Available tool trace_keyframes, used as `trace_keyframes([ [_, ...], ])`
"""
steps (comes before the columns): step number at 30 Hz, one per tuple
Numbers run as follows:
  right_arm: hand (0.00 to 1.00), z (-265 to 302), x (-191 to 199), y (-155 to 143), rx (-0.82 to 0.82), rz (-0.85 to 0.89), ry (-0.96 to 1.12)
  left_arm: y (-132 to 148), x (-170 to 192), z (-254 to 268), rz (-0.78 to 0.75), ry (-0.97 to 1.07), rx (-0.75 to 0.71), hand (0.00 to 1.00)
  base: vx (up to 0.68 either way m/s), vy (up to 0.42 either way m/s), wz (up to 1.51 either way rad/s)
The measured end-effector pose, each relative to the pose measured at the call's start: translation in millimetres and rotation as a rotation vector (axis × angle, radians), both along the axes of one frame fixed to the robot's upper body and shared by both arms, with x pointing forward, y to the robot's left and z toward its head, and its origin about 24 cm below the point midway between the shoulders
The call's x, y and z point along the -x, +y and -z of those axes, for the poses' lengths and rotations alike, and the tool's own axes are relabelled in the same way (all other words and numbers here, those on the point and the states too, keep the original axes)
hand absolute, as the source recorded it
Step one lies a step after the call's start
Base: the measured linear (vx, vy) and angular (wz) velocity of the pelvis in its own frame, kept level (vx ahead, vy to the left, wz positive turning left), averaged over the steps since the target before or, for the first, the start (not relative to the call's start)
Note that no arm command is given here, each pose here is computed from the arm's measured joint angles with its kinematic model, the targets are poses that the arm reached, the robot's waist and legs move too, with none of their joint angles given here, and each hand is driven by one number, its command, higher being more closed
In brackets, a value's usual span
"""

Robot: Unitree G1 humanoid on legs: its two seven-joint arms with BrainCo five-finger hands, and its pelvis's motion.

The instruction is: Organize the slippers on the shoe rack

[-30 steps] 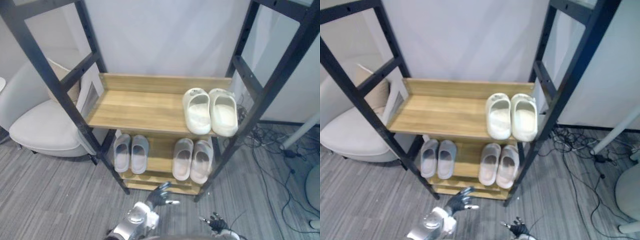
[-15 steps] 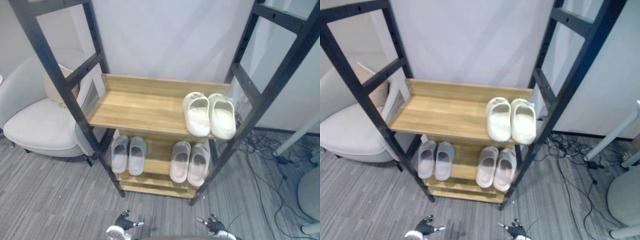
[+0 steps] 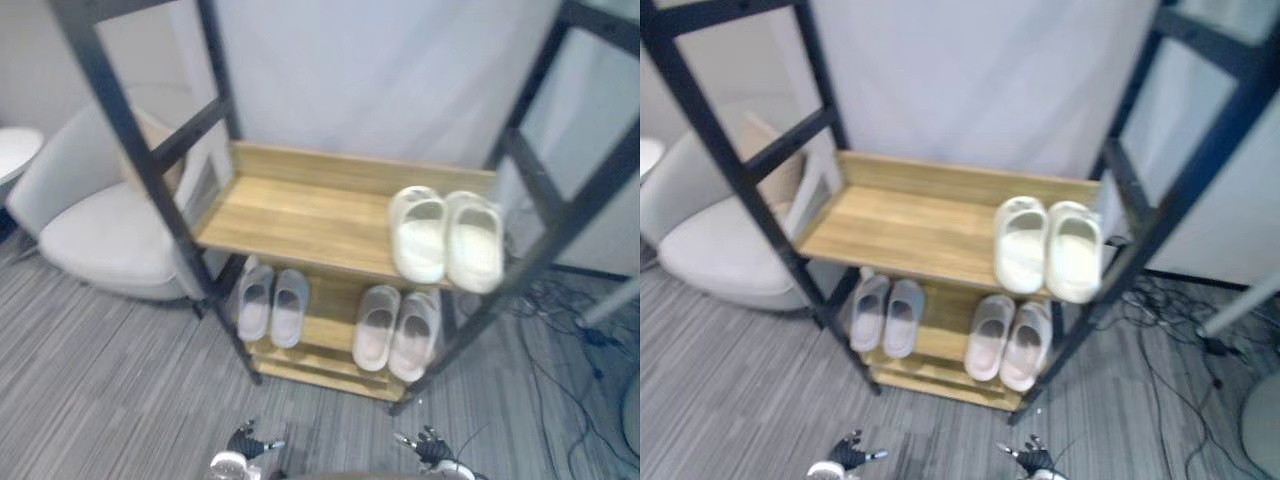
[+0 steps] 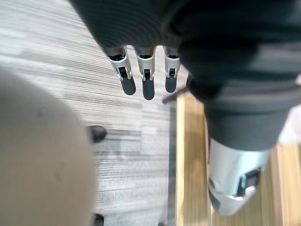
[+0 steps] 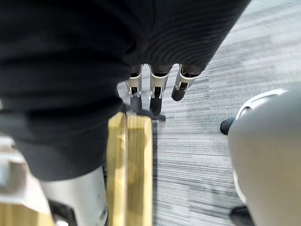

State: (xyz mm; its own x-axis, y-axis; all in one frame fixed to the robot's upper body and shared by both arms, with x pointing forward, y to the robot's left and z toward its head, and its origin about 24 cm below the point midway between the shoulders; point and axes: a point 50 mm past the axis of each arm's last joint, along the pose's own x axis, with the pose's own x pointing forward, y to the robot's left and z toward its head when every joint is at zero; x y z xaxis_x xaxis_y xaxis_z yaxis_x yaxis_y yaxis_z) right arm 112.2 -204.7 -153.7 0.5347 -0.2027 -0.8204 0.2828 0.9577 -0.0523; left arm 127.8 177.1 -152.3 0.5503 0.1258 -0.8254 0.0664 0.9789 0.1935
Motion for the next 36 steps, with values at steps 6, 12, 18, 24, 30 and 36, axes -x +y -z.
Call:
trace_keyframes([
  [6,0.00,0.8,2.2,1.3,-0.002,0.016,0.009,2.9,1.2,-0.5,-0.036,-0.005,0.014,0.00,0.03,0.074,0.75],
  [12,0.00,-4.3,-8.2,11.5,-0.032,0.028,-0.051,5.2,-3.2,-2.2,-0.032,-0.017,0.008,0.00,0.23,0.158,0.72],
  [18,0.00,-1.6,-2.4,24.1,-0.066,0.019,-0.047,-3.8,-7.8,-3.1,-0.052,-0.036,0.048,0.00,0.27,-0.031,1.26],
  [24,0.00,-1.5,-0.9,16.9,-0.041,-0.035,-0.033,-23.4,-3.0,0.7,-0.084,-0.016,0.108,0.00,0.25,-0.153,0.75],
  [30,0.00,2.8,5.9,23.9,-0.046,-0.090,0.008,-23.2,2.5,4.3,-0.061,0.020,0.097,0.00,0.12,-0.059,0.07],
  [36,0.00,2.5,4.4,28.2,-0.027,-0.172,0.011,-24.4,2.9,5.2,-0.022,0.031,0.088,0.00,0.06,0.043,0.04],
])
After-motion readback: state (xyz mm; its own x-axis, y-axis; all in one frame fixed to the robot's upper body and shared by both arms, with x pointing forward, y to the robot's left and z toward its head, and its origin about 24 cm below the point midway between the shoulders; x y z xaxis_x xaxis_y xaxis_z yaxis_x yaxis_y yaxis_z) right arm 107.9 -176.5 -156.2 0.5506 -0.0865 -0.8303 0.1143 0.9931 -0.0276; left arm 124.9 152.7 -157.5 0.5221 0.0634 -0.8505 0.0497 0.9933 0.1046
